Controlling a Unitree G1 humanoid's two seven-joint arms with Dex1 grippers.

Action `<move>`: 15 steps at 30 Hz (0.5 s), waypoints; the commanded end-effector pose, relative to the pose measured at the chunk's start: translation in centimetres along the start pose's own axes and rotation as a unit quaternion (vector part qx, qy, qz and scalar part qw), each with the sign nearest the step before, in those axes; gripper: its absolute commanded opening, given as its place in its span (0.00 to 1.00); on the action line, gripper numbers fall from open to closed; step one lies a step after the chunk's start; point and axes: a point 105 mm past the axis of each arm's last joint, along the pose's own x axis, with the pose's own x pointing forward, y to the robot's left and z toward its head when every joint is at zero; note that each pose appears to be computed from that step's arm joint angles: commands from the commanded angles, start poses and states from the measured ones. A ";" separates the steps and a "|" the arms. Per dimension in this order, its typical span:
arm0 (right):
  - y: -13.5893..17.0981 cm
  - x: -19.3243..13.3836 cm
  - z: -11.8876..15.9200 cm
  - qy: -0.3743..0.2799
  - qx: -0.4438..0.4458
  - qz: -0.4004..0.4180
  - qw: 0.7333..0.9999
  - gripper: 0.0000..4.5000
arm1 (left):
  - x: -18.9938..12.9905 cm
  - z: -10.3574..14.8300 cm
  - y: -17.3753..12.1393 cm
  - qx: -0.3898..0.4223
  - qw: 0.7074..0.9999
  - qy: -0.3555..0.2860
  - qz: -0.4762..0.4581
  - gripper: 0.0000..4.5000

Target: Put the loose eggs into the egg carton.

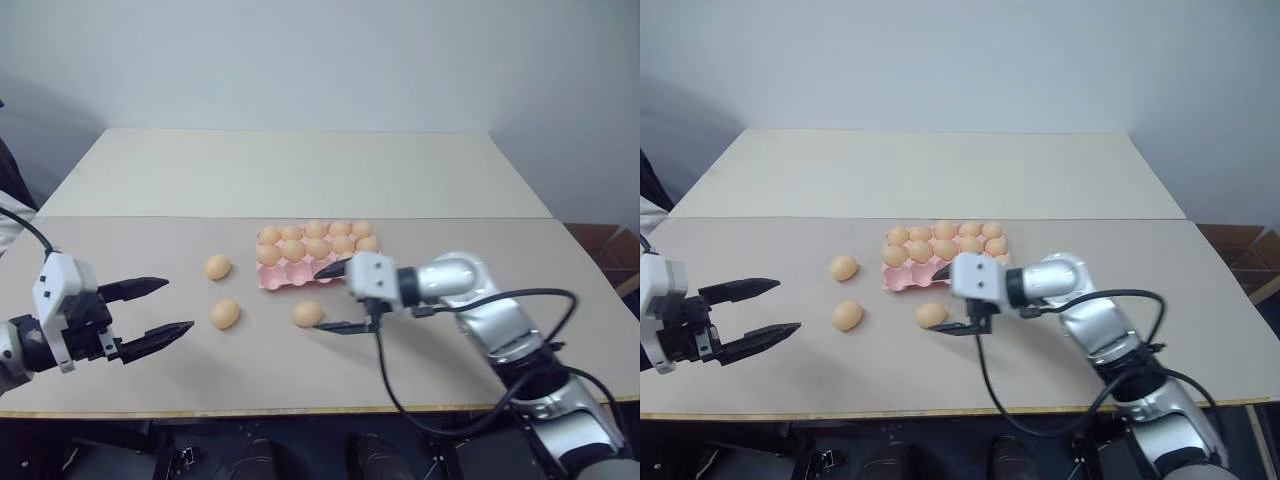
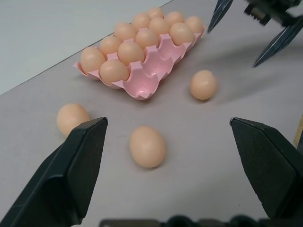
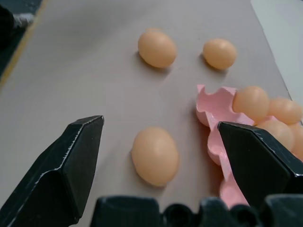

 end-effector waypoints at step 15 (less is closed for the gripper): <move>-0.5 2.6 -0.1 0.027 -0.052 -0.015 0.998 0.41 | 0.0 0.9 -0.5 0.013 1.000 -0.010 0.008 1.00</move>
